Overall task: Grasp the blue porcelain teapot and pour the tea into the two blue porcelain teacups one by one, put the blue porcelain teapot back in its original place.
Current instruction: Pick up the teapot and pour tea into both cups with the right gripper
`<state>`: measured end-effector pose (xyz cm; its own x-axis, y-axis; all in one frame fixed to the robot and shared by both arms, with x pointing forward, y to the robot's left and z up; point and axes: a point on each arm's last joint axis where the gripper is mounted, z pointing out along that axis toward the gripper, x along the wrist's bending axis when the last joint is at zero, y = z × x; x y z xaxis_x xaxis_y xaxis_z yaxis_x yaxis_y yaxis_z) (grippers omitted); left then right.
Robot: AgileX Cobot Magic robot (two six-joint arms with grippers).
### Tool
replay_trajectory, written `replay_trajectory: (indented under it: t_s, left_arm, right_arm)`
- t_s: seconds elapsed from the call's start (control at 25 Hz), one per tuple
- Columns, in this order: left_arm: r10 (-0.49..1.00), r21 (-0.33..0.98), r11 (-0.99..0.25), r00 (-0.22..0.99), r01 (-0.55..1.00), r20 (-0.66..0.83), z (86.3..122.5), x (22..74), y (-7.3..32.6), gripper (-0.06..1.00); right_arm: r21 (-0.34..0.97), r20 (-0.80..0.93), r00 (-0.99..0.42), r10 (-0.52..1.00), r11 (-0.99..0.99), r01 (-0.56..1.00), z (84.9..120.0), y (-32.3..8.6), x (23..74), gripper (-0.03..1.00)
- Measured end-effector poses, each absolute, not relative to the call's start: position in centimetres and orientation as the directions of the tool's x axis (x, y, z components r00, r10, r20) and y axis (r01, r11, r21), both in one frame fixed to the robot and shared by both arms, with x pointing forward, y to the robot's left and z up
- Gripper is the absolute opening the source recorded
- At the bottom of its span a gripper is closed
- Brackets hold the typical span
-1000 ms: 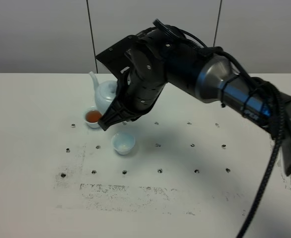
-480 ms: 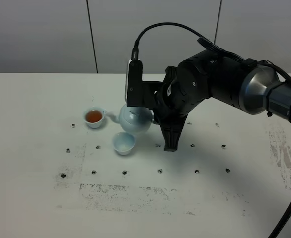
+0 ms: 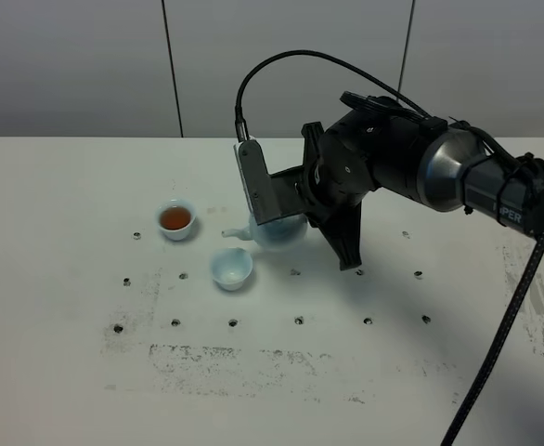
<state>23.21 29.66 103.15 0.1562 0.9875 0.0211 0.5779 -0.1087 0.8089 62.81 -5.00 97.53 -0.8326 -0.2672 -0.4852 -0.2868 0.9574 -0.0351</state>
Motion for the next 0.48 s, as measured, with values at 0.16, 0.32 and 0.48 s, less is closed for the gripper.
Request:
replay_trajectory:
  t_s: [0.16,0.32,0.48]
  left_arm:
    - [0.988,0.809,-0.109,0.156,0.578,0.021,103.2,23.2,29.7,0.22]
    - [0.988,0.809,-0.109,0.156,0.578,0.021,103.2,23.2,29.7,0.22]
    - [0.988,0.809,-0.109,0.156,0.578,0.021,103.2,23.2,29.7,0.22]
  right_arm:
    - [-0.076,-0.487,-0.821,-0.298,0.951,-0.300,97.2,-4.9,62.9,0.06]
    - [-0.123,-0.493,-0.798,-0.346,0.936,-0.330,97.1,-4.3,62.6,0.06]
    - [-0.164,-0.495,-0.776,-0.391,0.919,-0.359,96.9,-3.7,62.3,0.06]
